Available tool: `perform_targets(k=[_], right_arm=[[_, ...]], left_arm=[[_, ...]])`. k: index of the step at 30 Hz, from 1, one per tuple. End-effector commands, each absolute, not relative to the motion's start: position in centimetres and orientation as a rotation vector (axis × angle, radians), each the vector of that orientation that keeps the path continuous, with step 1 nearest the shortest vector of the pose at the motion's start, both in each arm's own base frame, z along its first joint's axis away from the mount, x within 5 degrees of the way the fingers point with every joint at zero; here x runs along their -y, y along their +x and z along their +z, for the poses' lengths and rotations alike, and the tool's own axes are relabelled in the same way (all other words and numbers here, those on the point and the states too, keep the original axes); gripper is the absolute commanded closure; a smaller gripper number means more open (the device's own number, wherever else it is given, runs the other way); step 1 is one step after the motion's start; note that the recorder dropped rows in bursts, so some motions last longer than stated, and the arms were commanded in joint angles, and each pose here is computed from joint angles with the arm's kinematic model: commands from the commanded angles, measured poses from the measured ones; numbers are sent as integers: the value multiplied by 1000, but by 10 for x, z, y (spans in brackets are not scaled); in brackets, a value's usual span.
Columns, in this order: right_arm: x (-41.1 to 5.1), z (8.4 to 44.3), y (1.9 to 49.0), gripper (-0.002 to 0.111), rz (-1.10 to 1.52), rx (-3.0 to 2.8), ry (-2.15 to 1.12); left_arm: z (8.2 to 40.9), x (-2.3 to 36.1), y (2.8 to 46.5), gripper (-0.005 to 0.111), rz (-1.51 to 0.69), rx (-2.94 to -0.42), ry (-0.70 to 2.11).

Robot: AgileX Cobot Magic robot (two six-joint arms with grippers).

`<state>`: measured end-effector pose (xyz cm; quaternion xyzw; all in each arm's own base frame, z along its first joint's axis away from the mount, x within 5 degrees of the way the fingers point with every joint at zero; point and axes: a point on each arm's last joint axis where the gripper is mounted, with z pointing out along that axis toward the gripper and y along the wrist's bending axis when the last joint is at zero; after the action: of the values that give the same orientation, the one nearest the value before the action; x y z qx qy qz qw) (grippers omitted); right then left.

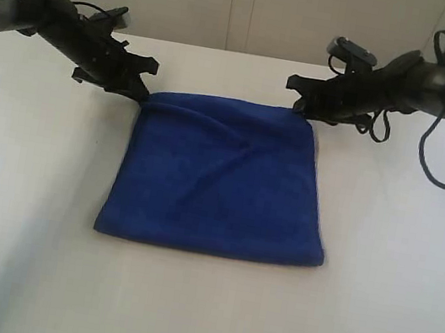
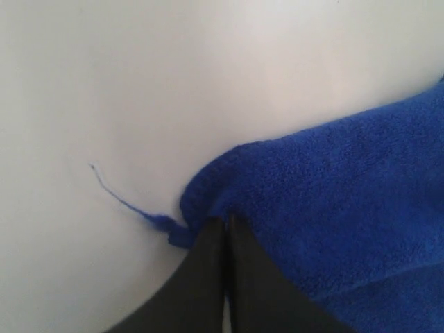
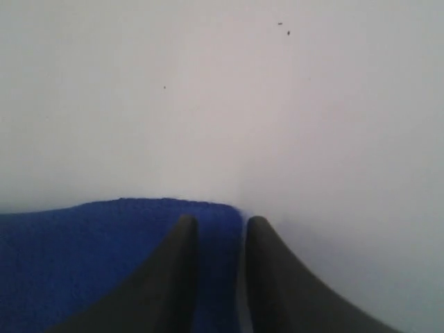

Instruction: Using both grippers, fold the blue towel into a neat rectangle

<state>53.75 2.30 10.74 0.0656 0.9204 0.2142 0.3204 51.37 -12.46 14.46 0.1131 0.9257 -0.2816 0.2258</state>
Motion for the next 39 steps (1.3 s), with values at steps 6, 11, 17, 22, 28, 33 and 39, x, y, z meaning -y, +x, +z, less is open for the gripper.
perform_targets(k=[6, 11, 17, 22, 28, 33, 39], right_arm=[[-21, 108, 538, 108, 525, -2409, 127], [-19, 126, 539, 108, 490, -2370, 105], [-16, 140, 539, 108, 411, -2348, 40], [-15, 128, 539, 108, 403, -2375, 31], [-15, 120, 539, 95, 405, -2389, 34], [-15, 125, 538, 66, 423, -2391, 66], [-2, 154, 525, 63, 520, -2471, 87]], left_arm=[[146, 126, 514, 106, -788, -2548, 313], [146, 126, 515, 106, -777, -2537, 304], [146, 126, 516, 106, -777, -2530, 296], [147, 126, 516, 106, -774, -2525, 291], [147, 125, 518, 87, -773, -2520, 249], [150, 126, 518, 59, -781, -2514, 249], [184, 111, 519, 54, -765, -2497, 328]])
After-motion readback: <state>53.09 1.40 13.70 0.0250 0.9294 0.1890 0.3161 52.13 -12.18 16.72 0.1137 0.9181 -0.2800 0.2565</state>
